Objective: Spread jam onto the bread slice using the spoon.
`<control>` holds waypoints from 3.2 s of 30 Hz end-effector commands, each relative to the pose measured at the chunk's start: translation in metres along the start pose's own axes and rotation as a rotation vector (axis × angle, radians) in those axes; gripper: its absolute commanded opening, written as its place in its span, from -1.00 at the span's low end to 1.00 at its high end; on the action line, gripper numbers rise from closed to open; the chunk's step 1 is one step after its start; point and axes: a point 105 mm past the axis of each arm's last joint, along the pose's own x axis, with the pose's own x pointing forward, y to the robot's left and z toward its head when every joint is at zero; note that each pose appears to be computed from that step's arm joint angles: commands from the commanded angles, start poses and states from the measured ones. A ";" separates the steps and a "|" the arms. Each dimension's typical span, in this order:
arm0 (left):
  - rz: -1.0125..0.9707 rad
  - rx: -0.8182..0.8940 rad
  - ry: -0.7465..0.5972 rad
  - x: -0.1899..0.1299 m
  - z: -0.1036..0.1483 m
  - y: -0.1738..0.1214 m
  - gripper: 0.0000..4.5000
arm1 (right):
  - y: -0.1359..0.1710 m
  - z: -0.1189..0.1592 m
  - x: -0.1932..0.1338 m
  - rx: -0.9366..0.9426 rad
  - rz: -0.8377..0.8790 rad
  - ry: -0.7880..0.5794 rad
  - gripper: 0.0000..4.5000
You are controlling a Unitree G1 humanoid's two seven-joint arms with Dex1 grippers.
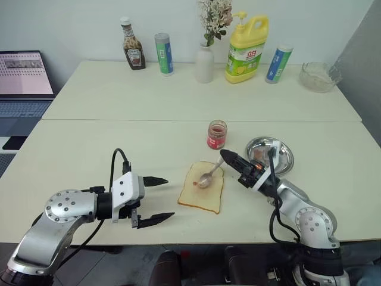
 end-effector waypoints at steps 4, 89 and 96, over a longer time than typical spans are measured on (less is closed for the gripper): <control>-0.010 0.033 -0.029 0.003 0.011 0.000 1.00 | -0.010 0.004 0.001 0.073 -0.035 -0.048 -0.99; -0.007 0.048 -0.016 0.005 -0.001 0.010 1.00 | -0.033 0.023 0.011 0.134 -0.084 0.049 -0.99; -0.014 0.050 -0.021 0.007 -0.001 0.010 1.00 | -0.018 0.024 0.002 0.095 -0.030 0.083 -0.99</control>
